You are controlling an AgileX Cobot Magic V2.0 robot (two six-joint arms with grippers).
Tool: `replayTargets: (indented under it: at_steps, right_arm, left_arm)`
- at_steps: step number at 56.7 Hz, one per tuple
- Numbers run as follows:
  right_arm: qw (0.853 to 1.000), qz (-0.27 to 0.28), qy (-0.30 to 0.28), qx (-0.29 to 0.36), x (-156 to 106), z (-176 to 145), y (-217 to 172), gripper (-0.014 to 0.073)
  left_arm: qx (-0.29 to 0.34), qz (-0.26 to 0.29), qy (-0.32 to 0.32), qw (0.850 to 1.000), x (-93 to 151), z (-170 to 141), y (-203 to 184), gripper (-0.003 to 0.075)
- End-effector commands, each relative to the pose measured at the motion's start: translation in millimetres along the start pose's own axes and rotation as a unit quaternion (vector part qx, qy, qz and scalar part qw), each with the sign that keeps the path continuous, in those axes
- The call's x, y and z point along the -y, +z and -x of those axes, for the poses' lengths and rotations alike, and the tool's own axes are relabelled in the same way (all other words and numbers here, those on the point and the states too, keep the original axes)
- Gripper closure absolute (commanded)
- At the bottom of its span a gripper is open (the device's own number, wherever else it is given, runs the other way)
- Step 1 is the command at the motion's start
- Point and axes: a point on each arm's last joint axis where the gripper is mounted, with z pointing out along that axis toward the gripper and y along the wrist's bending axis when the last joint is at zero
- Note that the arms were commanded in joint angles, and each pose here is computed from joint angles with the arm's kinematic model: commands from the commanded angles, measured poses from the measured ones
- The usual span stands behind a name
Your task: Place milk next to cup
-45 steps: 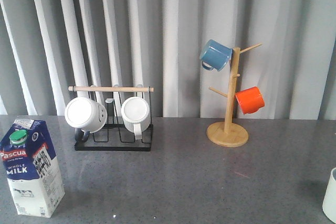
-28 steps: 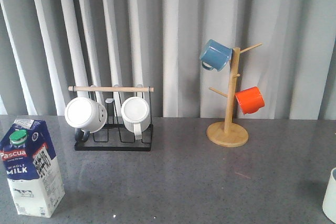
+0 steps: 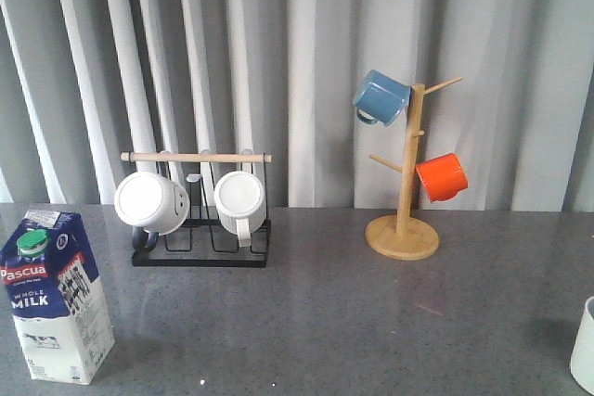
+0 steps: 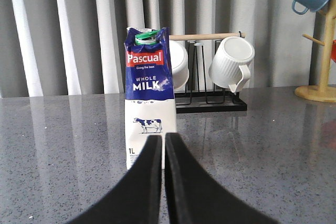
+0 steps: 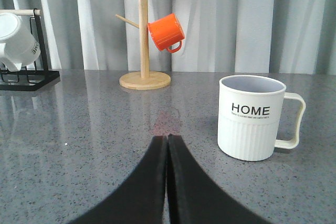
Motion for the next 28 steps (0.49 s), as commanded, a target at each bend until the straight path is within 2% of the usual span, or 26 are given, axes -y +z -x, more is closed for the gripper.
replayTargets:
  at_steps: [1,23,28]
  right_arm:
    - [0.999,0.004,-0.005,0.036,-0.6,3.7,-0.8,0.0603]
    - [0.999,0.004,-0.005,0.036,-0.6,3.7,-0.8,0.0603]
    - [0.998,0.006,-0.006,0.056,-1.1,8.3,-1.3,0.0603]
  left_arm:
    - [0.05,-0.003,-0.009,0.999,0.4,14.4,-2.0,0.0726]
    - [0.05,-0.003,-0.009,0.999,0.4,14.4,-2.0,0.0726]
    - [0.052,-0.003,-0.008,0.999,0.4,14.7,-2.1,0.0726]
